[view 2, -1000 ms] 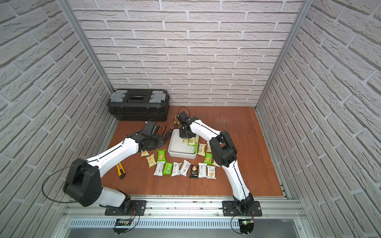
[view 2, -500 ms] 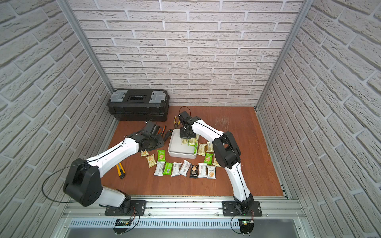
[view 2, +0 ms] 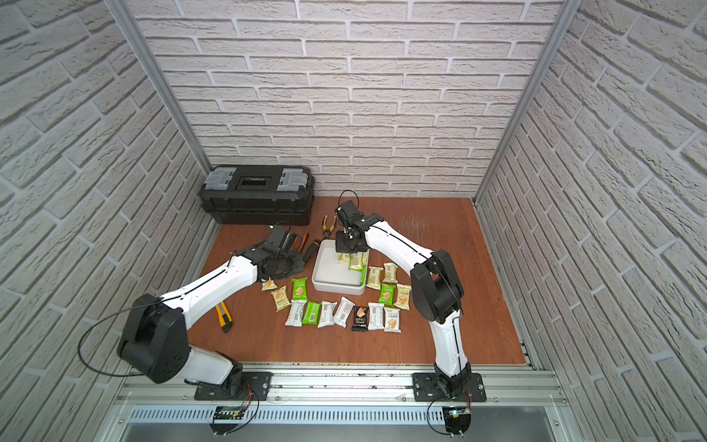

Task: Take the cookies out of the storage box
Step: Pick up the cookie from the storage box, then place the cookie at the center of the board, then pick up the cookie from the storage box, then place the cookie at the center of the board.

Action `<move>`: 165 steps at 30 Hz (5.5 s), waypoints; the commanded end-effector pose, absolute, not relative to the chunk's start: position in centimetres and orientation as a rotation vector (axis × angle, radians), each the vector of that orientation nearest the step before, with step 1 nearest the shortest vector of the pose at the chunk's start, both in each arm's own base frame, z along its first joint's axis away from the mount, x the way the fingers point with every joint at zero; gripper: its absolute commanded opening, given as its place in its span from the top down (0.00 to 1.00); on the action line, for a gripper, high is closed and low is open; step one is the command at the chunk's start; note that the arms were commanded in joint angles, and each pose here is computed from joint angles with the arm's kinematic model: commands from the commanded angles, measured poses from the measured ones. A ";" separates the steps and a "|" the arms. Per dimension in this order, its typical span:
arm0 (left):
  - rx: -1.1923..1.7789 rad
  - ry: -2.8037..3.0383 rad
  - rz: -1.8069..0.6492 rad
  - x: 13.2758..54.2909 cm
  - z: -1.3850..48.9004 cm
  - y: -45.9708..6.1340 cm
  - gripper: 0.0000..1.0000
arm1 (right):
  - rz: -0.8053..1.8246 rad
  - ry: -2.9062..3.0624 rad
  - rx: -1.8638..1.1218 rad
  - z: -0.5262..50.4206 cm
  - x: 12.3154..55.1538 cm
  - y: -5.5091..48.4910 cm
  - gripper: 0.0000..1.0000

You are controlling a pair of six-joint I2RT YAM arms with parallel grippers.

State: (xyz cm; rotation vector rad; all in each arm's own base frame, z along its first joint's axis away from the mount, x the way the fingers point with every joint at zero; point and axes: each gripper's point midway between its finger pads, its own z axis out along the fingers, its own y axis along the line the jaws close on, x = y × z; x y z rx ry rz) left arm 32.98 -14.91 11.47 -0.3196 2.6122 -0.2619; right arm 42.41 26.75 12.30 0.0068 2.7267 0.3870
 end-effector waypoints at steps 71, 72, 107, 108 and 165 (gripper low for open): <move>0.174 2.694 -0.439 39.4 6.7 -33.1 0.30 | 0.337 2.693 0.538 11.2 35.4 4.1 0.61; 0.175 2.699 -0.439 39.5 6.5 -33.2 0.30 | 0.340 2.688 0.534 11.5 35.2 4.2 0.61; 0.154 2.710 -0.112 39.6 4.8 -29.5 0.90 | 0.396 2.672 0.523 12.4 33.4 5.7 0.64; 0.154 2.709 -0.113 39.6 4.8 -29.5 0.93 | 0.395 2.672 0.523 12.4 33.3 5.7 0.64; -1.268 2.453 -0.053 20.5 5.8 -3.7 1.00 | 0.631 2.682 0.199 16.2 35.0 21.4 0.67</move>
